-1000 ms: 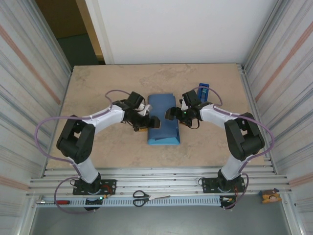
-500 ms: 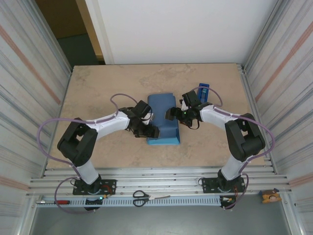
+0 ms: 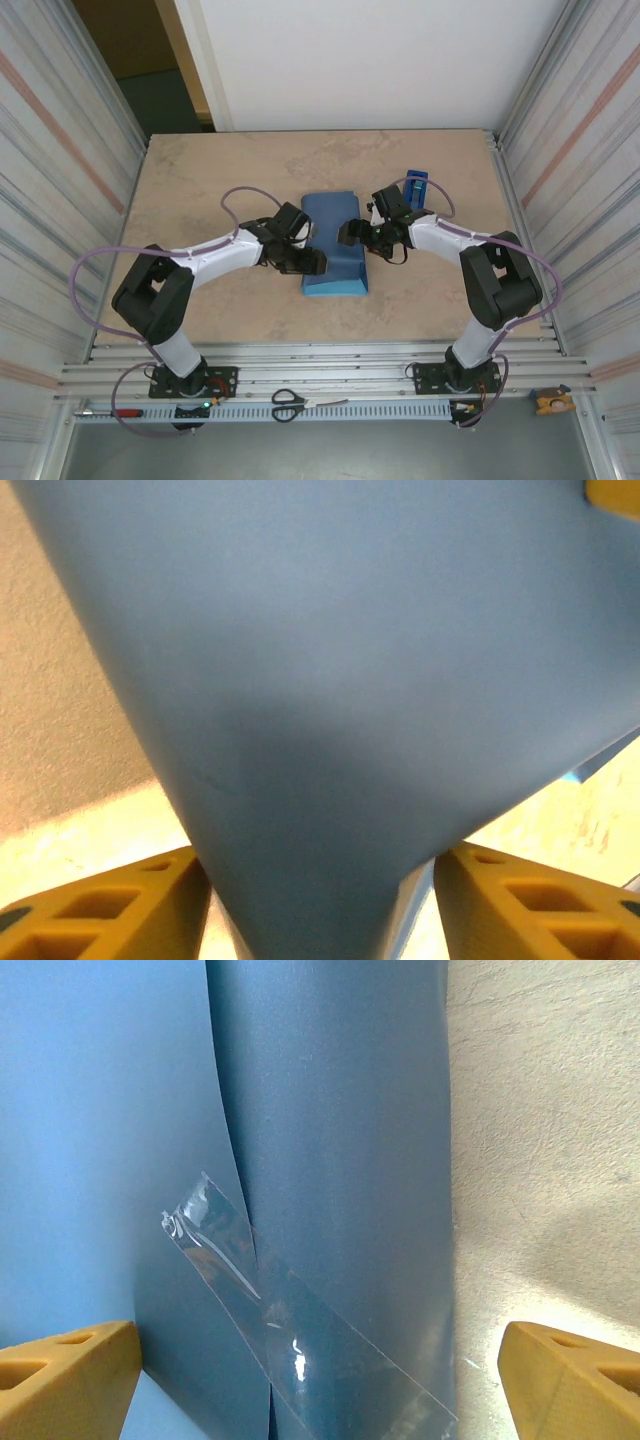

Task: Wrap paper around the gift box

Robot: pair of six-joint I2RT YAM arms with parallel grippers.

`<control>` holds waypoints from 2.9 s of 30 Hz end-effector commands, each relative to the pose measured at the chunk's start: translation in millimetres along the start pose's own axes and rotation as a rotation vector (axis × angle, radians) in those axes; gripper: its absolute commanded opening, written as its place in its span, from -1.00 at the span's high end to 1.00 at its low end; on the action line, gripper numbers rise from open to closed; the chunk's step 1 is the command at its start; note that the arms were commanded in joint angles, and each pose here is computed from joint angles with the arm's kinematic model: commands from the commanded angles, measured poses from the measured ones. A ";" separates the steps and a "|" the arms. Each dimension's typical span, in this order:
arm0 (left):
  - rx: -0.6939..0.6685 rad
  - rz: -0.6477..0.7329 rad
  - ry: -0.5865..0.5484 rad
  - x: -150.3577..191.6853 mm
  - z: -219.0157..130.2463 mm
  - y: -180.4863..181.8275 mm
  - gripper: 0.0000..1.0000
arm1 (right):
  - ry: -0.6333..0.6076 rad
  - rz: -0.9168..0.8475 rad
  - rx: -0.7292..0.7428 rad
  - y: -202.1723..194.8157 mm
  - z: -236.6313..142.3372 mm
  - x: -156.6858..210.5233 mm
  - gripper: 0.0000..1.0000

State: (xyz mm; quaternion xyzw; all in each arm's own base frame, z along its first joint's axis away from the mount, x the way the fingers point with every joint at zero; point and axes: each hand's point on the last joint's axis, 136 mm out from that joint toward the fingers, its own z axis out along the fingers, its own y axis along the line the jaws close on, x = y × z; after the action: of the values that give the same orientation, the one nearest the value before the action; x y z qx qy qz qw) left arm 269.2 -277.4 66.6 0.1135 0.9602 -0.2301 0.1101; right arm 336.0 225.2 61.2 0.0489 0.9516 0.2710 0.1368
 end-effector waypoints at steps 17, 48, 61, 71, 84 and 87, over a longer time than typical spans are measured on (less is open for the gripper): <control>-0.279 -0.099 -0.042 10.3 -4.9 37.2 -0.01 | 0.075 0.027 0.178 -40.7 7.8 26.6 -0.81; -0.393 -0.172 -0.181 9.1 6.2 33.3 0.16 | 0.062 0.003 0.172 -38.7 7.5 26.3 -0.84; -0.424 -0.183 -0.162 25.6 9.1 39.3 0.08 | 0.068 -0.006 0.165 -37.3 9.5 25.0 -0.84; -0.431 -0.170 -0.175 12.2 17.6 34.3 0.34 | 0.071 -0.011 0.162 -36.1 9.3 24.2 -0.85; -0.409 -0.197 -0.198 6.3 18.7 29.2 0.48 | 0.072 -0.016 0.157 -34.1 9.1 23.7 -0.85; -0.397 -0.210 -0.207 3.0 18.7 26.5 0.43 | 0.072 -0.015 0.157 -34.0 8.9 23.4 -0.86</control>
State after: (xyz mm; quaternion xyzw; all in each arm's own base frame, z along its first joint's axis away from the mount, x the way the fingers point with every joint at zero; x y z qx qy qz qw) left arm 265.6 -256.9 29.2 -0.0186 0.9816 -0.0545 0.1823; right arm 337.3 226.1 62.0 0.0428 0.9529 0.2633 0.1443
